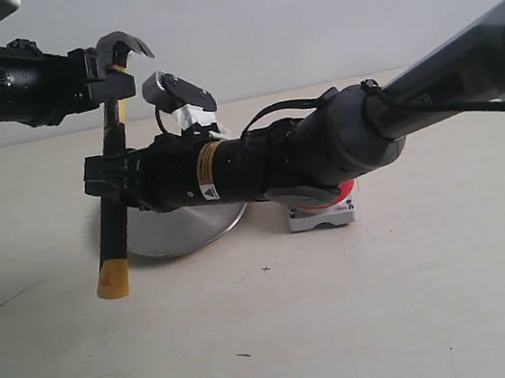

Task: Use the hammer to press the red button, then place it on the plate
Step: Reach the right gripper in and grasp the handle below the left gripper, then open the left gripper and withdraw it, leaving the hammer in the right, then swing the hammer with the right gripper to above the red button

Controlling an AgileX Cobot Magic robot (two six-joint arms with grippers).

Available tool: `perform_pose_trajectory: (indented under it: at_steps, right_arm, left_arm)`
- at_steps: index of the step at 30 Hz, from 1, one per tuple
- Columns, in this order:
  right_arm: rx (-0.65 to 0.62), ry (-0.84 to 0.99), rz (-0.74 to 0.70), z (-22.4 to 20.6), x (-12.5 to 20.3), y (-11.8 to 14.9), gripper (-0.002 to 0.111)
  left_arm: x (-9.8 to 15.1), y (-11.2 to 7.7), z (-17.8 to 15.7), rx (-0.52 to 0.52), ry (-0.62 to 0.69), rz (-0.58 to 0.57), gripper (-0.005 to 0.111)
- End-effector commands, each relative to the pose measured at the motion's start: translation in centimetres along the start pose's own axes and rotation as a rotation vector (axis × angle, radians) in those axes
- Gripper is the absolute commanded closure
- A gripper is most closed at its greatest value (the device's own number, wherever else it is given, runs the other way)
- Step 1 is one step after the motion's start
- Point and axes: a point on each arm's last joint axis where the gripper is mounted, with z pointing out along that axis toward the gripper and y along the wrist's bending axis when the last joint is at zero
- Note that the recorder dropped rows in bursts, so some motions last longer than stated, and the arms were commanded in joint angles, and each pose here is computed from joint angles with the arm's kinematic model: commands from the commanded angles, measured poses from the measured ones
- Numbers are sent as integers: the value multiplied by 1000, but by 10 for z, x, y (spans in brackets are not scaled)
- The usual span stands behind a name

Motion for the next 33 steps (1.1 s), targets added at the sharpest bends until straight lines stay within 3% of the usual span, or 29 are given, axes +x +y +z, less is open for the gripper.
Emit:
perform_pose_trajectory:
  at_steps: [1, 10, 12, 15, 19, 23, 27, 33]
  right_arm:
    - [-47, -52, 10, -2, -9, 7, 108]
    - [15, -145, 34, -34, -45, -5, 108]
    - [61, -158, 3, -50, -58, -5, 108]
    - [194, -143, -107, -71, -69, -1, 108]
    - [338, -122, -295, -98, -79, 16, 108]
    - [335, -151, -382, -129, -83, 42, 108]
    - [381, -165, -459, -167, -81, 63, 108]
    - [484, -160, -505, -219, -66, 79, 108]
  left_arm:
    - [-9, -4, -10, -28, -24, 64, 31]
    - [-13, 11, -38, -91, -64, 47, 32]
    - [-12, 15, -46, -120, -87, 23, 38]
    - [-10, 16, -59, -138, -122, -3, 59]
    - [-5, 7, -75, -154, -175, 22, 104]
    - [5, -6, -99, -177, -246, 53, 107]
    - [20, -18, -135, -287, -357, 74, 107]
    - [69, -51, -189, -322, -451, 201, 107]
